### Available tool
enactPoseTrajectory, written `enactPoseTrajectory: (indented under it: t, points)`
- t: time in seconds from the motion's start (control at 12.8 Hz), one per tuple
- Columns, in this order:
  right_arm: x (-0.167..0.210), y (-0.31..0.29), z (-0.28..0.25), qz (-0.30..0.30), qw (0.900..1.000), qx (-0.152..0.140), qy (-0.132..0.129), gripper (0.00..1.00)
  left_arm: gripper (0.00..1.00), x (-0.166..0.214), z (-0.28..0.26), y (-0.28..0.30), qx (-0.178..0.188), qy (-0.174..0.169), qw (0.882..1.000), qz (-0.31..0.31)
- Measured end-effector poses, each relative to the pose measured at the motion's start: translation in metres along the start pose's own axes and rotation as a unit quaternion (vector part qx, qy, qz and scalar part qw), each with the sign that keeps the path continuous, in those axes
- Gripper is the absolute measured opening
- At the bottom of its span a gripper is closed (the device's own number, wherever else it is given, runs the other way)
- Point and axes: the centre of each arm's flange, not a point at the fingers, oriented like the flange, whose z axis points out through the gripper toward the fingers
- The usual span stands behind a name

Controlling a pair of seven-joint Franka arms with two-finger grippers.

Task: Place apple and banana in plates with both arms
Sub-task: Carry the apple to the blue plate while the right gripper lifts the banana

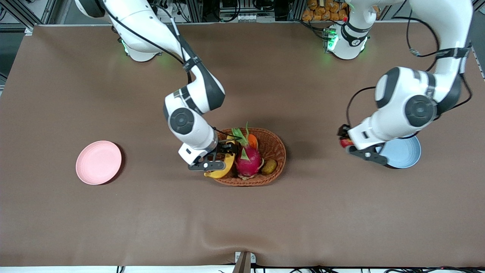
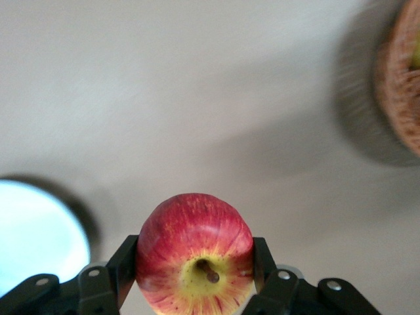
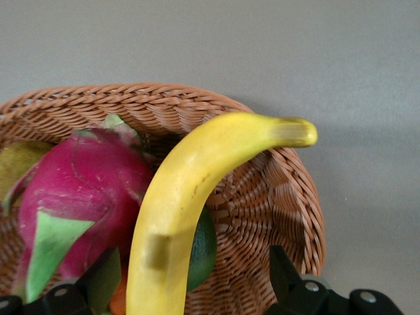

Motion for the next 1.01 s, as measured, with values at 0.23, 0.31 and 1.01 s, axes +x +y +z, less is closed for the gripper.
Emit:
enactPoseTrajectory:
  t: [0.23,0.31,1.01]
  points:
    - [-0.009,-0.015,0.024,-0.028,0.999,-0.016,0.014,1.00,0.73,-0.032,0.012,-0.073,-0.009,-0.016,1.000,-0.015]
    - [-0.012,-0.019,0.030,-0.032,0.999,-0.017,0.015,1.00,0.73,-0.043,0.018,-0.097,-0.014,-0.022,1.000,-0.018]
    - [-0.013,-0.020,0.033,-0.041,0.999,-0.026,0.019,0.67,0.73,-0.097,0.097,-0.236,-0.002,0.008,1.000,-0.005]
